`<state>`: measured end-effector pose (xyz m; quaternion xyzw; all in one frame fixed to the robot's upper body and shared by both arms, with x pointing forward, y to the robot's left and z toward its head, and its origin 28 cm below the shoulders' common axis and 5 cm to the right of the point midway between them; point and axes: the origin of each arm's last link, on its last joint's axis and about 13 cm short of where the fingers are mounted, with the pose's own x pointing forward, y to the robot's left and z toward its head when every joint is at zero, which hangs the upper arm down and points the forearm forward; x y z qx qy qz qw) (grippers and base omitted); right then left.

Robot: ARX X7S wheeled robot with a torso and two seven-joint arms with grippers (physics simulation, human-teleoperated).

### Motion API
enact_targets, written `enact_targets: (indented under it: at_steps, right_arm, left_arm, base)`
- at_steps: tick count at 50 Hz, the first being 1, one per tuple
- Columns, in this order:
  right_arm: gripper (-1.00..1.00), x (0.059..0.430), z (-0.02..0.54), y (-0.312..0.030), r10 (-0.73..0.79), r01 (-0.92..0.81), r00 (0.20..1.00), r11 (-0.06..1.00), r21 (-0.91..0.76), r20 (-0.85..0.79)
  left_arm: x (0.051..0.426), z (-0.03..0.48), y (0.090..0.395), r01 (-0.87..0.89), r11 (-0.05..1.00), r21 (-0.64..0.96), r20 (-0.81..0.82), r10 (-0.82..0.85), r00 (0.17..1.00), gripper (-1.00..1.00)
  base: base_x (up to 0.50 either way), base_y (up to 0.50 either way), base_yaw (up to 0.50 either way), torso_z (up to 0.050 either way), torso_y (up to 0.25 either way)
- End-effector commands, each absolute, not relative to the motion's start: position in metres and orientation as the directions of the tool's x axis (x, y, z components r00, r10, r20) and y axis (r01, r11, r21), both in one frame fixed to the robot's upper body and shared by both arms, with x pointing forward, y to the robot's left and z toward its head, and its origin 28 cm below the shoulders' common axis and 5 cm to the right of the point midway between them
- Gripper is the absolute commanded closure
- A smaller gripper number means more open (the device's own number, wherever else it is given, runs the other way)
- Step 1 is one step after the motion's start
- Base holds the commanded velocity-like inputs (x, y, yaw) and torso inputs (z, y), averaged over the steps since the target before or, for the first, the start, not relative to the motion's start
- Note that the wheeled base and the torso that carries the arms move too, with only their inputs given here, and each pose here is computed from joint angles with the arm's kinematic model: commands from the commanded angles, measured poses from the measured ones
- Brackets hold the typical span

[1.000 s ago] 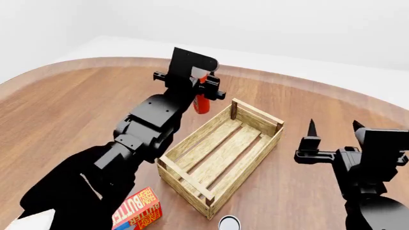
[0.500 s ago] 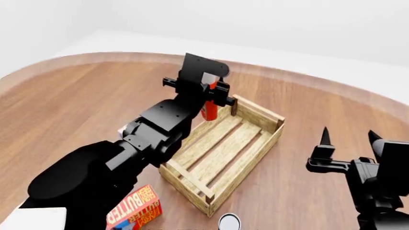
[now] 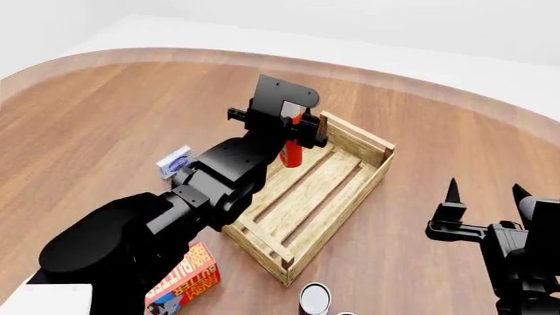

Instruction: Pick up the ketchup, and put it in the wooden tray.

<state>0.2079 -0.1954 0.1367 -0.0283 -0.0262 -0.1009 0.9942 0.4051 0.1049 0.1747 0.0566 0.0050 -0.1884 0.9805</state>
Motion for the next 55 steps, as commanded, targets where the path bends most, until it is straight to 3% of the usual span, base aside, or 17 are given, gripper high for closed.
enact_targets:
  at_steps: [1, 55]
  right_arm:
    - [-1.00, 0.209, 0.135, -0.195, -0.209, 0.212, 0.976, 0.976, -0.051, 0.055]
    - [-1.00, 0.198, 0.134, -0.200, -0.227, 0.230, 0.972, 0.972, -0.039, 0.062]
  left_arm:
    - [0.405, 0.179, 0.102, 0.371, 0.924, 0.088, -0.012, -0.372, 0.928, 1.00]
    - [0.405, 0.184, 0.099, 0.366, 0.921, 0.131, 0.037, -0.373, 0.927, 1.00]
  base:
    - [0.00, 0.00, 0.00, 0.000, -0.104]
    - [0.00, 0.00, 0.00, 0.000, -0.102]
